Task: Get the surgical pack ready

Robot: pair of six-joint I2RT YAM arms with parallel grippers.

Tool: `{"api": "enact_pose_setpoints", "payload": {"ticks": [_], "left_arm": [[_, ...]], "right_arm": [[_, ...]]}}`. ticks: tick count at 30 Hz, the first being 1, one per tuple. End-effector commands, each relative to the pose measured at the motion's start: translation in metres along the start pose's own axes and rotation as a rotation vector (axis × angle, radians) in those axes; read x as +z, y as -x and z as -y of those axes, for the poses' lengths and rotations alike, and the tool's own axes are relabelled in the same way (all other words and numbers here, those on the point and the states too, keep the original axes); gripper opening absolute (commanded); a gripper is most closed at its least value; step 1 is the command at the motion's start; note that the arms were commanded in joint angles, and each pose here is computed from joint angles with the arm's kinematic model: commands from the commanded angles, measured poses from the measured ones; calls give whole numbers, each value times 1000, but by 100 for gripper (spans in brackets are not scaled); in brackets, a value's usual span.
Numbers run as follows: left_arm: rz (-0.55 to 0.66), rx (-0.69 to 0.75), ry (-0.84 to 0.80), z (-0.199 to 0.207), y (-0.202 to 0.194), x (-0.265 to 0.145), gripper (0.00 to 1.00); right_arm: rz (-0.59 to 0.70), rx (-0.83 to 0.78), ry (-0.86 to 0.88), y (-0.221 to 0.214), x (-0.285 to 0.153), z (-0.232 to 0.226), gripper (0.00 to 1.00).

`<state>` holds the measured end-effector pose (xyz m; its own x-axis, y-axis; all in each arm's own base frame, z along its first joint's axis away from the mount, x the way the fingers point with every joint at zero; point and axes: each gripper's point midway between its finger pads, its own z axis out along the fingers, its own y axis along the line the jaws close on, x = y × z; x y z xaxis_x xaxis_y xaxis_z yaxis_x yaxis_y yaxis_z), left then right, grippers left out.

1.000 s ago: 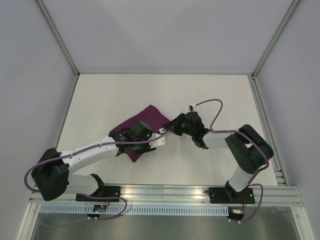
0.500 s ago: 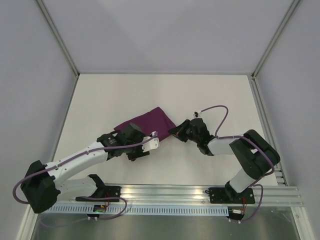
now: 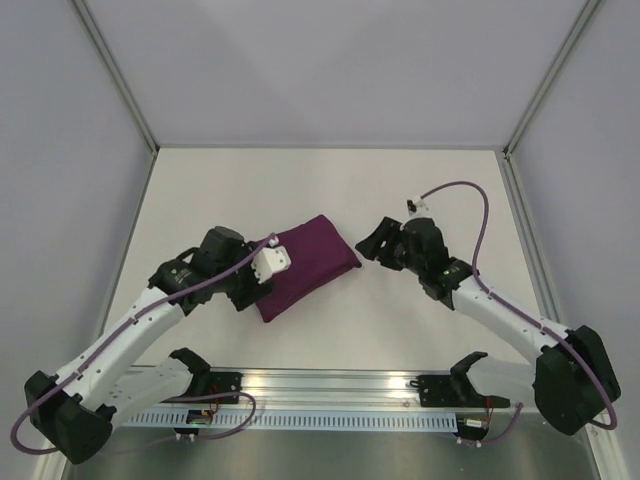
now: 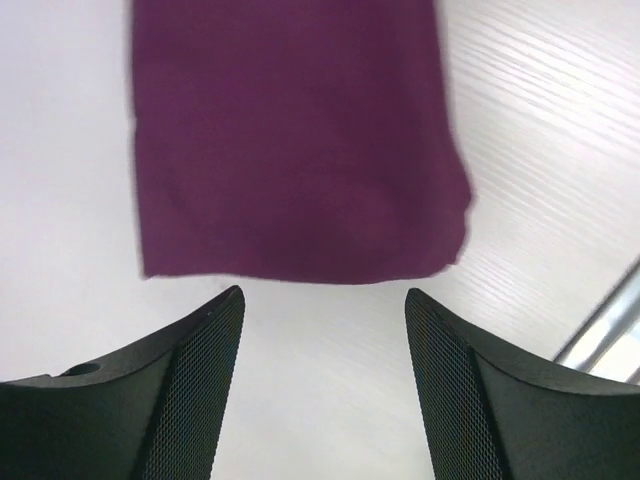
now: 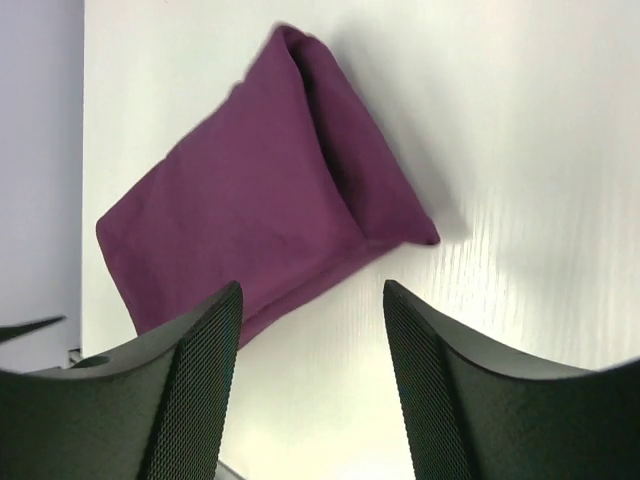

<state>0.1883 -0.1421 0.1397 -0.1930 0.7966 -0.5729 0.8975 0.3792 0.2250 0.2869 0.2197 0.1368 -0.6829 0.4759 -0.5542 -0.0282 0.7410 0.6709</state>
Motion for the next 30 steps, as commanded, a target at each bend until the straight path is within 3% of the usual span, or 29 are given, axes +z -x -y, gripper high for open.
{"api": "enact_pose_setpoints", "payload": {"ticks": [1,4,7,14,20,24,30], "left_arm": [[30,-213,156,-48,11,-20,74],[-4,-320,205,-77,6,-16,74],[-81,-399,243,-97,-13,-3,73],[-179,-483,238,-109,-53,28,63],[-243,-509,214,-104,-79,53,62],[-281,-510,252,-111,-93,66,61],[-299,-497,281,-123,-95,72,60]], "right_arm": [[-45,-246,3,29,-5,-14,61],[-102,-312,43,47,19,-30,62],[-203,-354,63,37,52,-30,65],[-288,-346,90,27,112,-27,61],[-323,-307,93,6,124,-7,29],[-316,-283,79,2,119,6,16],[-309,-281,69,-2,104,13,7]]}}
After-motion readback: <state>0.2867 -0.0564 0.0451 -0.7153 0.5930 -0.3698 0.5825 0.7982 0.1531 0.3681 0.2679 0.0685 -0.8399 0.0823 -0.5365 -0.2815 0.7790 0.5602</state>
